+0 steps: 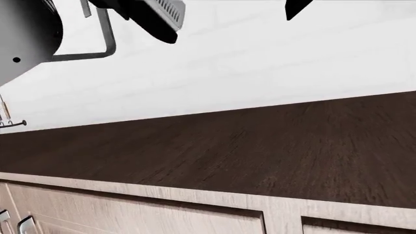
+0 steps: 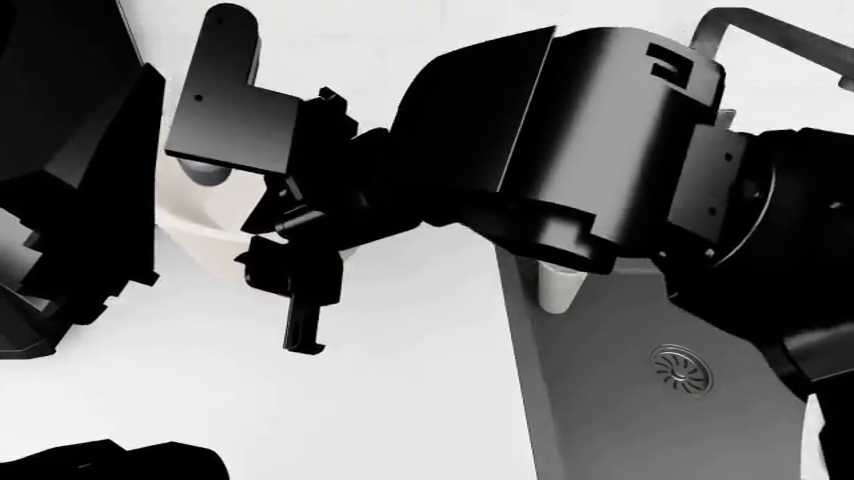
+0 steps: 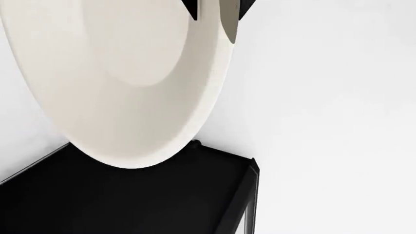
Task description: Pick the cup and bowl from the sink and place them on the counter for drying.
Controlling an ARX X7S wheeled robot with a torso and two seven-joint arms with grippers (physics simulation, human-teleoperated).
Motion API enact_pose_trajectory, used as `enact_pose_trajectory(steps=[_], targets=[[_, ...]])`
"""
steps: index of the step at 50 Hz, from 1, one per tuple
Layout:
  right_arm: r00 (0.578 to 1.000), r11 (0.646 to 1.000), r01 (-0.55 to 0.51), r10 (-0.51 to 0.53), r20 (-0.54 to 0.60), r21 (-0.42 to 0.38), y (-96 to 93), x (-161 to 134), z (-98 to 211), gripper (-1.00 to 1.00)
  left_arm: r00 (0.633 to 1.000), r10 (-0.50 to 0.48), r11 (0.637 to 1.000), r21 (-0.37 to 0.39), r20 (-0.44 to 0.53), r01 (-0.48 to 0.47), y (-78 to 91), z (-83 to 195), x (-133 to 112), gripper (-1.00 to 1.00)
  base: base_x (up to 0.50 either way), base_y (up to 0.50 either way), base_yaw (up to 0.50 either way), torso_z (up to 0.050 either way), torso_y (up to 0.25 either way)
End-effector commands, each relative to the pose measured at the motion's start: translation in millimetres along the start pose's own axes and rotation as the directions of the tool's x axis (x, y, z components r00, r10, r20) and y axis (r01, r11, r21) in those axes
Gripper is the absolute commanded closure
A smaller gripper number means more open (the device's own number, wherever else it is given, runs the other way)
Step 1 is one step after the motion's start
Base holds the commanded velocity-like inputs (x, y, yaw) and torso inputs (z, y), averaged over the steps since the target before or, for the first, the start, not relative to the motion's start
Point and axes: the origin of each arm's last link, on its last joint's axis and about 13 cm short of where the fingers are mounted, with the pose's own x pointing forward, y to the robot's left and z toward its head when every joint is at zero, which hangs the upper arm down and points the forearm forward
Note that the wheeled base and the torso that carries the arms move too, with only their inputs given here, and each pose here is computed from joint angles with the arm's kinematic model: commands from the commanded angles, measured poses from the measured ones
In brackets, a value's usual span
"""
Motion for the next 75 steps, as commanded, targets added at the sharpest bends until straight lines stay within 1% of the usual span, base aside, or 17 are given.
enact_pose_trajectory(steps=[1,12,27,51,57,62,63,69,75], targets=[[1.0,1.0,-0.011,0.011,0.023,0.006,5.9,18.6,-8.7,1.0,1.0,0.001,1.0,-0.003,-0.002,-0.001,-0.4,-0.6,0.0,-1.0,0.0,0.0,0.0,0.0,0.0],[0.998,0.999,-0.04,0.039,0.046,0.026,14.6,37.7,-16.8,1.0,1.0,0.001,1.0,-0.005,-0.007,-0.001,-0.1,-1.4,-0.9,-1.0,0.0,0.0,0.0,0.0,0.0],[0.995,0.993,-0.094,0.095,-0.015,0.068,26.5,54.9,-35.6,1.0,1.0,0.0,1.0,-0.004,-0.009,0.0,1.7,-1.4,-2.8,-1.0,0.0,0.0,0.0,0.0,0.001],[0.989,0.987,-0.14,0.144,-0.037,0.08,36.9,61.6,-42.4,1.0,1.0,-0.004,1.0,-0.005,-0.007,0.004,0.4,-1.5,-1.1,-1.0,0.0,0.0,0.0,0.0,0.0],[0.986,0.984,-0.161,0.165,-0.04,0.082,39.2,61.2,-42.3,1.0,1.0,-0.004,1.0,-0.006,-0.008,0.004,0.1,-1.6,-0.9,-1.0,0.0,0.0,0.0,0.0,0.0],[0.978,0.976,-0.197,0.202,-0.046,0.089,42.9,59.5,-41.9,1.0,1.0,-0.003,1.0,-0.007,-0.01,0.003,0.0,-1.9,-1.1,-1.0,0.0,0.0,0.0,0.0,0.0],[0.977,0.975,-0.204,0.209,-0.047,0.089,43.3,58.8,-41.2,-1.0,1.0,-0.004,1.0,-0.007,-0.01,0.004,-0.1,-2.0,-1.0,-1.0,0.0,0.0,0.0,0.0,0.0],[0.969,0.968,-0.238,0.242,-0.047,0.077,43.2,51.8,-36.1,-1.0,1.0,-0.006,1.0,-0.007,-0.008,0.006,-0.3,-1.8,-0.5,-1.0,0.0,0.0,0.0,0.0,0.0],[0.969,0.968,-0.241,0.244,-0.045,0.073,40.4,44.4,-33.4,-1.0,1.0,-0.008,1.0,-0.007,-0.008,0.008,-0.7,-1.9,0.0,-1.0,0.0,0.0,0.0,0.0,0.0]])
